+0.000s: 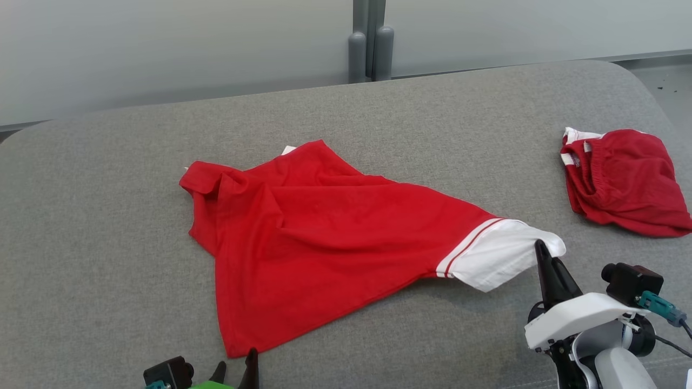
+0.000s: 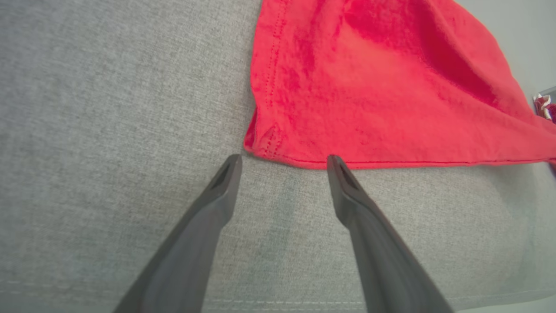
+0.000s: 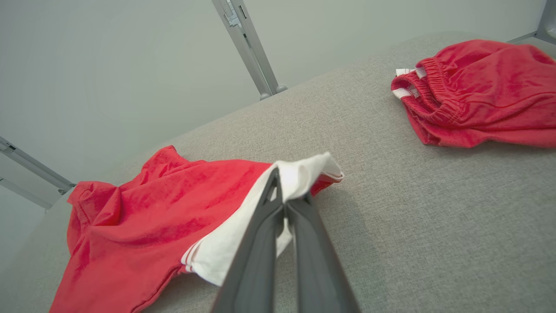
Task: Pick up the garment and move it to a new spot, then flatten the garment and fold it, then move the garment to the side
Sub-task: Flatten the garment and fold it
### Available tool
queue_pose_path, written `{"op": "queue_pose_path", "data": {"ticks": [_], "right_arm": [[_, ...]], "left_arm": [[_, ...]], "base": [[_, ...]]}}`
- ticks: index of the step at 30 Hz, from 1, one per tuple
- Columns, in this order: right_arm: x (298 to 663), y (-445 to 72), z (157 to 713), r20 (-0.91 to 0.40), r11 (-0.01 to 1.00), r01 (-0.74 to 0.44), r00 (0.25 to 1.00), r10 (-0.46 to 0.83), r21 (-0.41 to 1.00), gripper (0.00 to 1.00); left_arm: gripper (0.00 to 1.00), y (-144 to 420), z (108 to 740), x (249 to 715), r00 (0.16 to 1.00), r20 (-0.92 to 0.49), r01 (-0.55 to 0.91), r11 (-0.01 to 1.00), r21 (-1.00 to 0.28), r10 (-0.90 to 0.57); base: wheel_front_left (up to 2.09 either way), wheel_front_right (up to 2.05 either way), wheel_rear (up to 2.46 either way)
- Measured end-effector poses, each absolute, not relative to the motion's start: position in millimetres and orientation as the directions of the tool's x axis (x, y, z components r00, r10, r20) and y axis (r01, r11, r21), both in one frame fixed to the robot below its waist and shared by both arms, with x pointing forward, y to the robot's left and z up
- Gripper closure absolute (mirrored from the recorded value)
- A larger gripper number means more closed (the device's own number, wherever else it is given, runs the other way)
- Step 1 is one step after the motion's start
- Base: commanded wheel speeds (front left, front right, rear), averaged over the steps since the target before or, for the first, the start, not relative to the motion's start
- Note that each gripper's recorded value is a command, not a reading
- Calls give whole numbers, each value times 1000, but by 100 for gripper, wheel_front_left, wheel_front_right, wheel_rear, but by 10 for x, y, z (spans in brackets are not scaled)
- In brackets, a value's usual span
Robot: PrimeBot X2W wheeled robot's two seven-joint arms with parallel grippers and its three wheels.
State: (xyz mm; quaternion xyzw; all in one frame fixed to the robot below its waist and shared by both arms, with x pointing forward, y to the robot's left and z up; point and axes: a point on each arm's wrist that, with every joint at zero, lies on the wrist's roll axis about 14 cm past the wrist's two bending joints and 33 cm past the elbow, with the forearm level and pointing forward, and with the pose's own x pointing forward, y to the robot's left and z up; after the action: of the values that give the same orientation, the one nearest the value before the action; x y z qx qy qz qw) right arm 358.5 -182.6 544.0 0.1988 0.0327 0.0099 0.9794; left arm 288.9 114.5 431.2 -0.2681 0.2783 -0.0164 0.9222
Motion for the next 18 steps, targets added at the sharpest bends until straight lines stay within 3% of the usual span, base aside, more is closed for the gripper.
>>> {"op": "queue_pose_path", "data": {"ticks": [14,15,16,18], "right_arm": [[3584,-1866,5427,-67,922,7,998,21,388,100],[3584,-1867,5425,-68,922,7,997,21,388,100],[3583,-1867,5424,-68,922,7,997,21,388,100],[3586,-1869,5423,-69,922,8,997,21,388,100]], "left_arm": [[0,1123,4106,3060,818,-546,-169,835,-524,-178],[12,1110,4101,3069,817,-548,-165,835,-525,-183],[37,1099,4091,3077,814,-550,-162,837,-523,-185],[71,1068,4085,3091,812,-549,-153,836,-527,-197]], "base": [[0,0,0],[0,0,0],[0,0,0],[0,0,0]]}}
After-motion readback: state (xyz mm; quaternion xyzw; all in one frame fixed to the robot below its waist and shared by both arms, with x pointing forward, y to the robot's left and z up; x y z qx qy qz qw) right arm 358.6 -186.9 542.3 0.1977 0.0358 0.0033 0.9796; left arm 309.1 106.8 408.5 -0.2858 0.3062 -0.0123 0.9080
